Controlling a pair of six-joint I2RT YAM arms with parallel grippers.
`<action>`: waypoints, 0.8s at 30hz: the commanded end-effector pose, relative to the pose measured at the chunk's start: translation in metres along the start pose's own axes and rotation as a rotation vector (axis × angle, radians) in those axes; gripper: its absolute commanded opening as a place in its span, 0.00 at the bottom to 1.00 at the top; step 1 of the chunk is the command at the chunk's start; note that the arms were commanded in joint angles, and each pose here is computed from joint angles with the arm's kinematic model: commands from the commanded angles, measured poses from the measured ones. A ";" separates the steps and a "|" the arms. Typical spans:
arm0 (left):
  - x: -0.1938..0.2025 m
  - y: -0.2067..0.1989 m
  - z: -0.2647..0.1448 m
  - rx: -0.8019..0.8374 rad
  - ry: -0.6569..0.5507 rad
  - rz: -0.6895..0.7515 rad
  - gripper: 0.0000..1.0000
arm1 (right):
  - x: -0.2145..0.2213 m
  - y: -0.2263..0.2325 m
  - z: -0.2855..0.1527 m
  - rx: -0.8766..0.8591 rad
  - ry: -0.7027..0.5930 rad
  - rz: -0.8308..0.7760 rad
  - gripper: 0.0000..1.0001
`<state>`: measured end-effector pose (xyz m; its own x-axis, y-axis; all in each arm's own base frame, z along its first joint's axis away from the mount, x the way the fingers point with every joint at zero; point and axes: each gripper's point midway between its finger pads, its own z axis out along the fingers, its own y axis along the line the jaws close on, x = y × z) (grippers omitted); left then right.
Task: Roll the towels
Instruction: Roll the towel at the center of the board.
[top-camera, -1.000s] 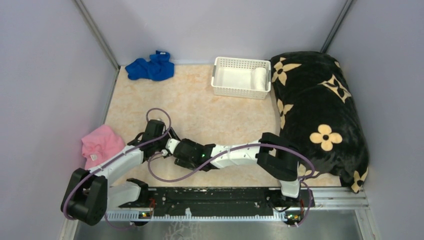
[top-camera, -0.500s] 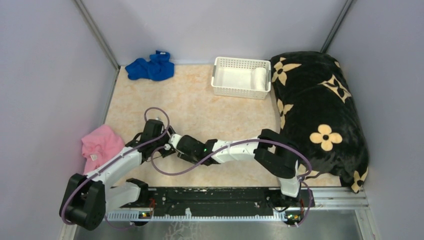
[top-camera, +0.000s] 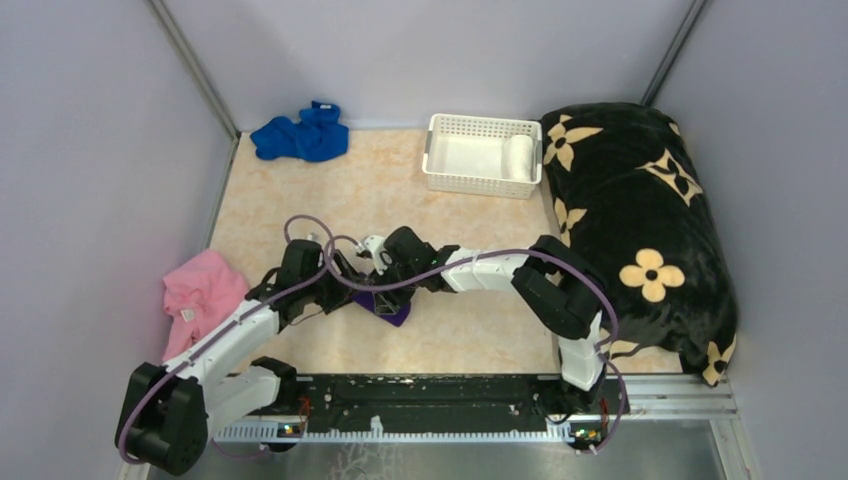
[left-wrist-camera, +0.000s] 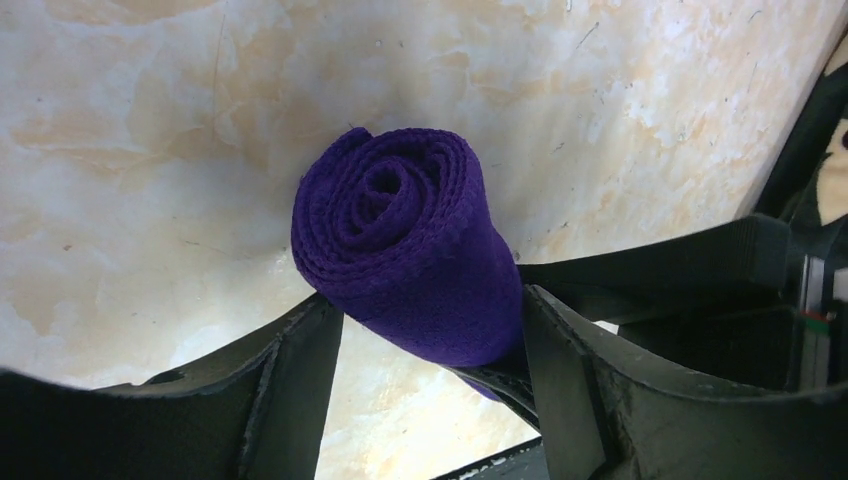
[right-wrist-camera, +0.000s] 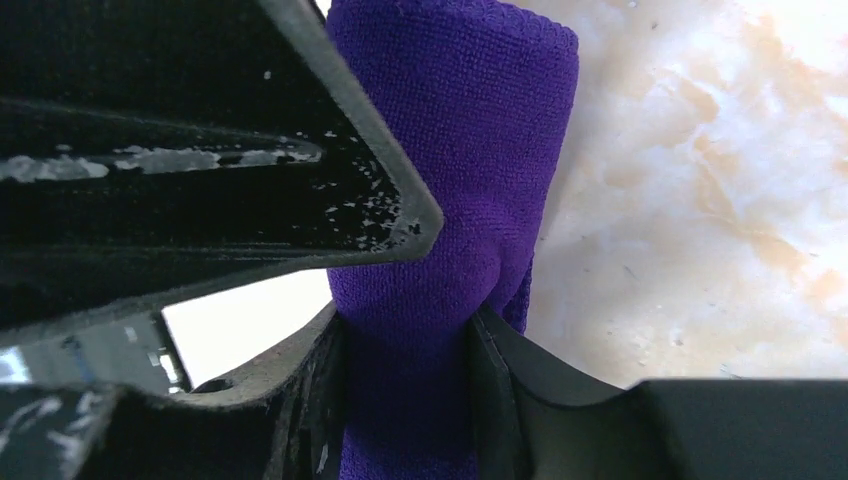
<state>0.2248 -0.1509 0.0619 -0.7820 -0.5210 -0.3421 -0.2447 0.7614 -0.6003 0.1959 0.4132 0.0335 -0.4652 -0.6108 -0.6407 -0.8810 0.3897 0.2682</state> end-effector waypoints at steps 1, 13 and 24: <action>0.007 0.004 0.006 0.007 0.020 -0.020 0.71 | 0.075 0.026 0.009 -0.222 0.215 0.264 0.28; 0.029 0.040 0.031 -0.118 0.124 -0.012 0.64 | 0.046 -0.001 -0.009 0.060 0.177 0.143 0.55; 0.034 0.047 0.032 -0.148 0.147 -0.002 0.64 | 0.013 0.004 -0.007 0.357 0.172 -0.147 0.61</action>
<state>0.2305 -0.1656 0.0306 -0.8267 -0.4950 -0.2674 -0.2560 0.7542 -0.6047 0.1804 0.4069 0.0306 -0.4336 -0.7048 -0.5615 -0.8685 0.4930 0.0519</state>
